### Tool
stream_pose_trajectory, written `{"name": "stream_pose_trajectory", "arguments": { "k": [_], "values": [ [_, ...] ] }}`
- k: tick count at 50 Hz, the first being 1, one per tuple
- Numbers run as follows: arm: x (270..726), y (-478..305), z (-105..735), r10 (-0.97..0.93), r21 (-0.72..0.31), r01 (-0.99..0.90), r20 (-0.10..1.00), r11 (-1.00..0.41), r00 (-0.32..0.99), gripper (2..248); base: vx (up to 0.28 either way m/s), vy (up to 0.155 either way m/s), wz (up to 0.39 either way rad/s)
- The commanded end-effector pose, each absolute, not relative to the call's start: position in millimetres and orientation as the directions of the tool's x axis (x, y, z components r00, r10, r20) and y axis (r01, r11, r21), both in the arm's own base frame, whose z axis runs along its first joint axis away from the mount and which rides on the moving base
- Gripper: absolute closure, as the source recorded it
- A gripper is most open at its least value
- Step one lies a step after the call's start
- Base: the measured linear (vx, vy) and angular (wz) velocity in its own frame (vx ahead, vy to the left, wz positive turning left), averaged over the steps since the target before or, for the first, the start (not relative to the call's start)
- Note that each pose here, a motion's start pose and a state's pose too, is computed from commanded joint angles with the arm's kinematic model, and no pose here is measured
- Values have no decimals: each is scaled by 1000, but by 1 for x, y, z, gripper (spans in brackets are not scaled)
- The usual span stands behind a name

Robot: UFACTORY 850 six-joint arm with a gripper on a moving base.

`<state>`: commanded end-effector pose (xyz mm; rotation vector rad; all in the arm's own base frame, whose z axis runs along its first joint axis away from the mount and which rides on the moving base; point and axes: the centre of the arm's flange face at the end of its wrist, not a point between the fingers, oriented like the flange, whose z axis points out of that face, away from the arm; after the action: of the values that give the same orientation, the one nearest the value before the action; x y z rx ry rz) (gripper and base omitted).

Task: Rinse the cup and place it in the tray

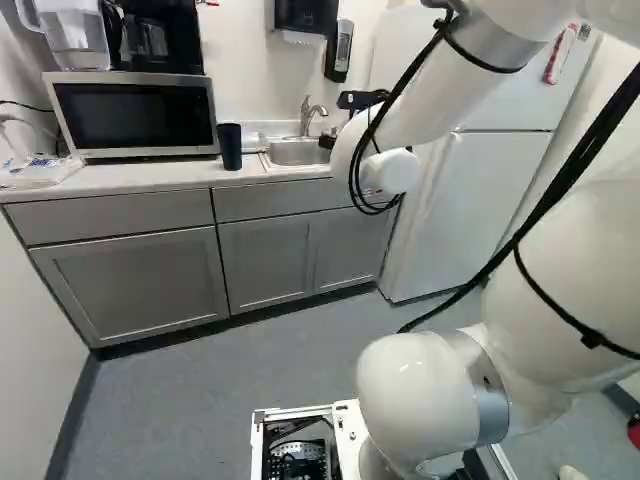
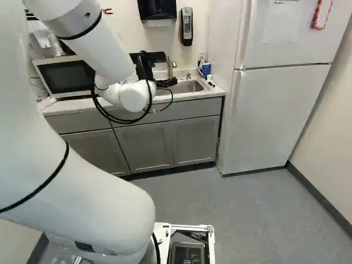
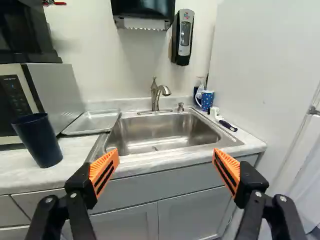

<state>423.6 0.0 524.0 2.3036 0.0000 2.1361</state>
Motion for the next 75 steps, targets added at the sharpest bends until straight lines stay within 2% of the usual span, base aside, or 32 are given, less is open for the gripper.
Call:
{"name": "stream_pose_trajectory", "arguments": {
  "k": [75],
  "values": [
    [490,0,591,0,0,0,995,-1000,96,3,0,0,0]
  ]
}}
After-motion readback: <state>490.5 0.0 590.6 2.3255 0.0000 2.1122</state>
